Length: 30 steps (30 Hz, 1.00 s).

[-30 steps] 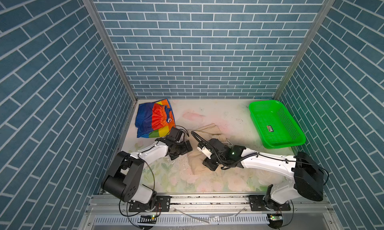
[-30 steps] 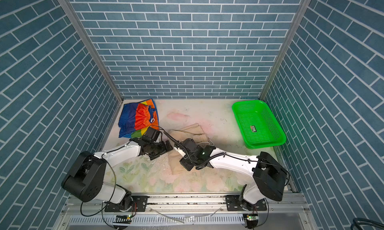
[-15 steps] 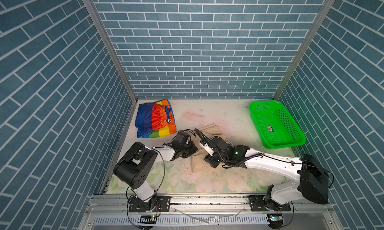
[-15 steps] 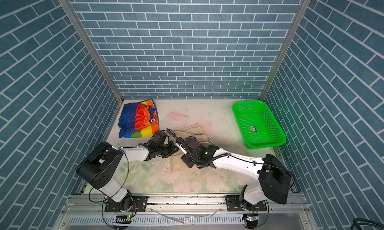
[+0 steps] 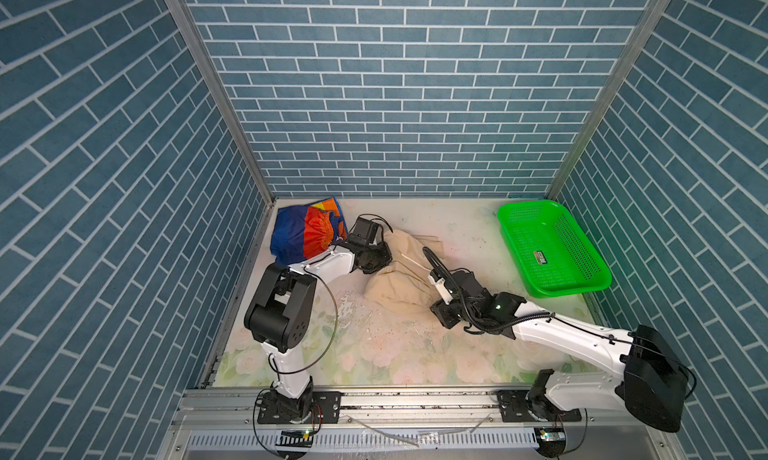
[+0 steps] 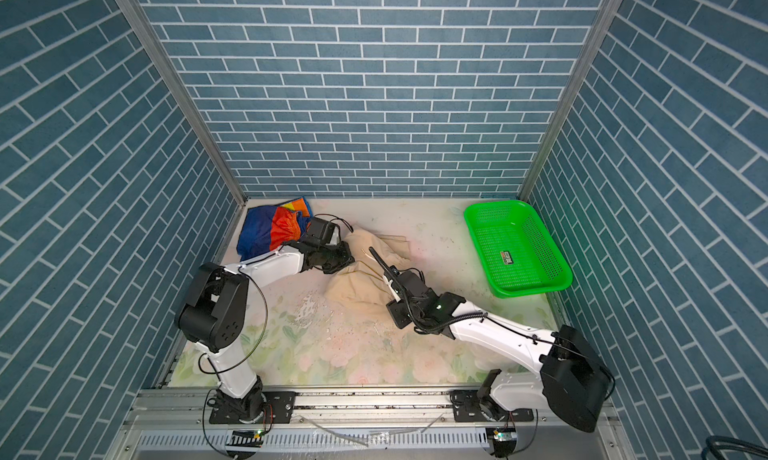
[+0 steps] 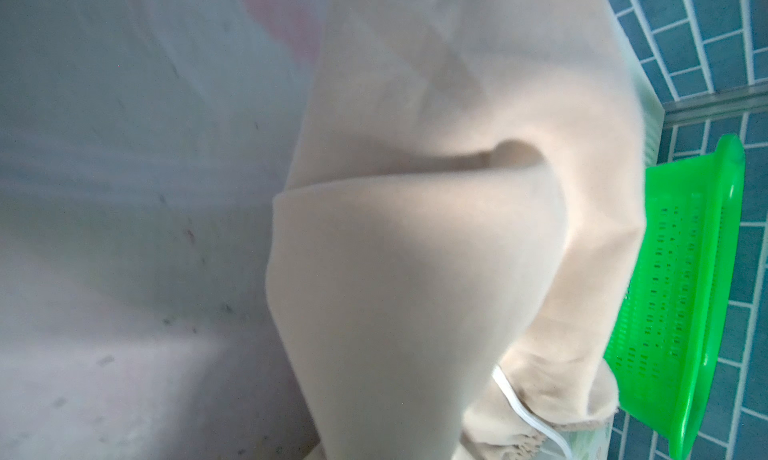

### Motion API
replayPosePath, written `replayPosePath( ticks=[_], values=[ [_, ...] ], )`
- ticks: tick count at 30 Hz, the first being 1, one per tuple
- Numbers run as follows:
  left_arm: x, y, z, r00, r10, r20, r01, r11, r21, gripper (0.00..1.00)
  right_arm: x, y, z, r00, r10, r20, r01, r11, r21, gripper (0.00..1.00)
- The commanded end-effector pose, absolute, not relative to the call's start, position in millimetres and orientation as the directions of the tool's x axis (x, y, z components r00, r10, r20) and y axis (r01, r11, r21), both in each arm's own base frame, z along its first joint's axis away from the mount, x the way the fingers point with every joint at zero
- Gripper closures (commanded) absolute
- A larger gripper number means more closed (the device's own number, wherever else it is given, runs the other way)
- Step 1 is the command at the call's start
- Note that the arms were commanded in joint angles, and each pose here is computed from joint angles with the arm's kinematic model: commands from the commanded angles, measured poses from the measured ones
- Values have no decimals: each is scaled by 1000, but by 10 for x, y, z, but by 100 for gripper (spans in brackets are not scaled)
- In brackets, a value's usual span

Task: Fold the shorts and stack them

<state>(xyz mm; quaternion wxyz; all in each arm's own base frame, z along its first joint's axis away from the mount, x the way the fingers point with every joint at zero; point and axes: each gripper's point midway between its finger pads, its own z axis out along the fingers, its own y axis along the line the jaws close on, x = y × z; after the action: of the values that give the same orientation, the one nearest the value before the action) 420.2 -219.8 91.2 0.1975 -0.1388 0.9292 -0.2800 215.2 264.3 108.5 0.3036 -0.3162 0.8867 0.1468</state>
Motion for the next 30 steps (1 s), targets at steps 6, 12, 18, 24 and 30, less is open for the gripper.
replayPosePath(
  ticks=[6,12,18,24,30],
  values=[
    [4746,-1745,1026,-893,-291,-343,-148,911,-385,100,2184,2537,950,-655,-432,-620,-610,786,96,48],
    [5196,-1466,1323,-884,-239,-401,-131,952,-277,100,2220,2480,838,-675,-422,-605,-594,797,106,48],
    [5386,-1233,1521,-885,-185,-427,-119,977,-177,100,2289,2480,788,-685,-408,-604,-582,804,118,49],
    [5458,-853,1746,-870,-217,-443,-166,975,-151,100,2342,2495,729,-698,-390,-601,-571,809,138,50],
    [5449,-559,1840,-865,-231,-446,-192,973,-131,100,2386,2503,701,-702,-379,-603,-567,810,150,50]
  ],
)
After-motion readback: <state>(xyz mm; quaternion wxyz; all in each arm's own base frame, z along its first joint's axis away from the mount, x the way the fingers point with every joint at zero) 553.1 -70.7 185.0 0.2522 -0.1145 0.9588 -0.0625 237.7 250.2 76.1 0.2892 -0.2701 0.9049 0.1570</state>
